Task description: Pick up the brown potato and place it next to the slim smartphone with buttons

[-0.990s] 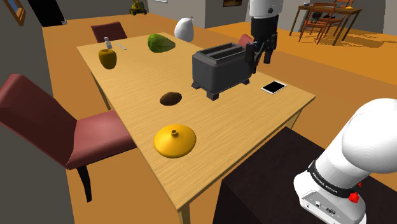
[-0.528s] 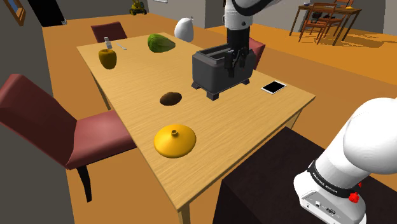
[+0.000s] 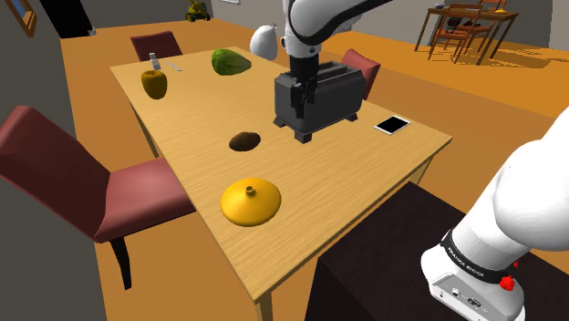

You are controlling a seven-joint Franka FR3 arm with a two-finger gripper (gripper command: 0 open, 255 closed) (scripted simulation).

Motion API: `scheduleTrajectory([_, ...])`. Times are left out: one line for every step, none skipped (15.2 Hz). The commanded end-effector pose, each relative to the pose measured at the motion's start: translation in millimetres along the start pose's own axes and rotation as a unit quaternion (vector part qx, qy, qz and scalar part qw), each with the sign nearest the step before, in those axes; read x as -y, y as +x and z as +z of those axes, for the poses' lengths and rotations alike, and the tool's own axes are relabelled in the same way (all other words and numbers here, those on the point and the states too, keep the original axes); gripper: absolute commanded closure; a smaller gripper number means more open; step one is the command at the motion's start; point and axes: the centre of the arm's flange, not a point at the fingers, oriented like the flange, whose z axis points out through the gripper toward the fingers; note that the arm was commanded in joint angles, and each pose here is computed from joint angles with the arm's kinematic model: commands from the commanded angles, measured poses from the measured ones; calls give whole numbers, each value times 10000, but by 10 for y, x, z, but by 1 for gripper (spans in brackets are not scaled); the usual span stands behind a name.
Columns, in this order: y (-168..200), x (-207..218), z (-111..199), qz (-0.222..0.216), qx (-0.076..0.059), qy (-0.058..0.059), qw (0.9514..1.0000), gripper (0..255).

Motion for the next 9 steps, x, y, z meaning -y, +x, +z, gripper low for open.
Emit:
scheduleTrajectory([234,29,109,-296,-48,-3,9996,0])
scheduleTrajectory([348,56,149,-436,-75,-8,9990,0])
scheduleTrajectory([462,86,189,-576,-102,-12,9983,0])
scheduleTrajectory([575,120,228,-716,-129,-16,9973,0])
scheduleTrajectory([688,156,267,-856,-156,-21,9962,0])
scheduleTrajectory([799,196,305,-996,-183,-25,9949,0])
scheduleTrajectory([910,239,342,-1135,-210,-29,9933,0])
scheduleTrajectory([1020,284,379,-1275,-237,-34,9916,0])
scheduleTrajectory([1128,333,416,-1414,-264,-38,9896,0])
